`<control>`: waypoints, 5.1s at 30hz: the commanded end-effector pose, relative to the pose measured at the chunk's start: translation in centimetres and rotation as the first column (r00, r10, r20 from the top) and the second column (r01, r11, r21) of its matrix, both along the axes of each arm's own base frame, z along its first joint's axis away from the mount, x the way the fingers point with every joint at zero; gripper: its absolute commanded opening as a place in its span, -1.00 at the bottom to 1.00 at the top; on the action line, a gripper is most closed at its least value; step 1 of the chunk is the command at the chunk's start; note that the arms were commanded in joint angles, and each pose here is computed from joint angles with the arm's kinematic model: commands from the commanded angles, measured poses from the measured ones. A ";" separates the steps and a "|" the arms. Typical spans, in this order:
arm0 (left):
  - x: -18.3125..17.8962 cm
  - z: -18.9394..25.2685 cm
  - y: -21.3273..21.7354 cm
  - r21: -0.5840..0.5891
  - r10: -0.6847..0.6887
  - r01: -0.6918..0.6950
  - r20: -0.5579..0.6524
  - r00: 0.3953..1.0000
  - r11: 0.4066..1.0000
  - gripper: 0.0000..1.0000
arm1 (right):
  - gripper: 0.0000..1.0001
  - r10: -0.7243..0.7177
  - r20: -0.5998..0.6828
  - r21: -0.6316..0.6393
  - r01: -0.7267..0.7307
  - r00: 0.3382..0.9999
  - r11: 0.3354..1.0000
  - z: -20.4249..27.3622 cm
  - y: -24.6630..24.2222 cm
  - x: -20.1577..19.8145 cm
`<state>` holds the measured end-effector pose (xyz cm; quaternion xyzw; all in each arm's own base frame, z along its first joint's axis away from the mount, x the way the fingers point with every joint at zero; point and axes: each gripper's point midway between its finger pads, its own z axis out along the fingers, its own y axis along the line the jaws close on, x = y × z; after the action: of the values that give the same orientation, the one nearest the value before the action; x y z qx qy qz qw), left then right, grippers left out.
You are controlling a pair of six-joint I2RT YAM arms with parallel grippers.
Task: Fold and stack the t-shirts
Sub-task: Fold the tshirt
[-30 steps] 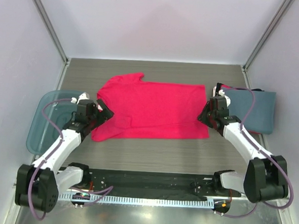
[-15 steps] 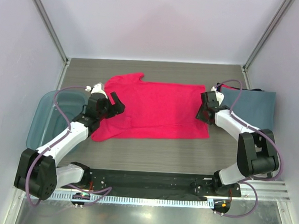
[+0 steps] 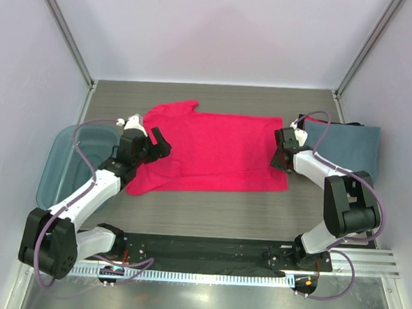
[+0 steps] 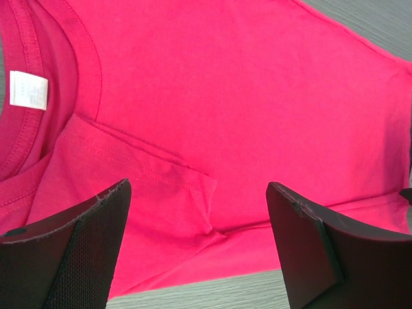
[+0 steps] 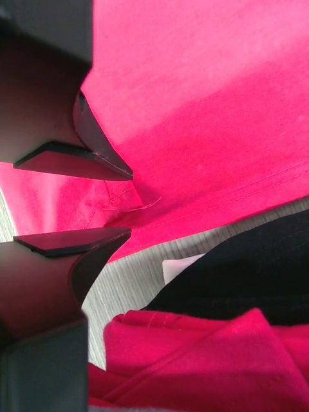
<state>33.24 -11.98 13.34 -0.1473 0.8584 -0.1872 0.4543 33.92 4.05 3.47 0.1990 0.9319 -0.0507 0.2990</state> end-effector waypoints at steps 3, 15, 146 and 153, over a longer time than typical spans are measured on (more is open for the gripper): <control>0.4 1.1 0.4 0.019 0.007 -0.008 0.061 0.998 1.000 0.73 | -0.33 -0.020 0.067 0.001 0.020 0.998 1.000 0.9 0.0 0.8; 0.2 0.8 0.5 0.029 0.009 -0.011 0.061 0.998 1.000 0.74 | -0.98 -0.052 0.132 -0.034 0.057 0.990 0.998 3.2 -1.0 1.2; 12.8 -4.0 4.9 0.273 0.123 -0.103 -0.057 0.991 0.956 -1.00 | -0.98 0.493 0.418 0.443 -0.645 0.763 0.623 6.4 37.4 3.5; 14.8 -4.3 4.7 0.290 0.112 -0.097 -0.036 0.993 0.952 -0.97 | -0.83 0.473 0.400 0.425 -0.616 0.785 0.664 4.9 37.0 4.9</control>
<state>45.03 -7.18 5.65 -0.1372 0.9054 -0.0261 0.4010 37.02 40.93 7.27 -0.0149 0.8853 0.3353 0.3218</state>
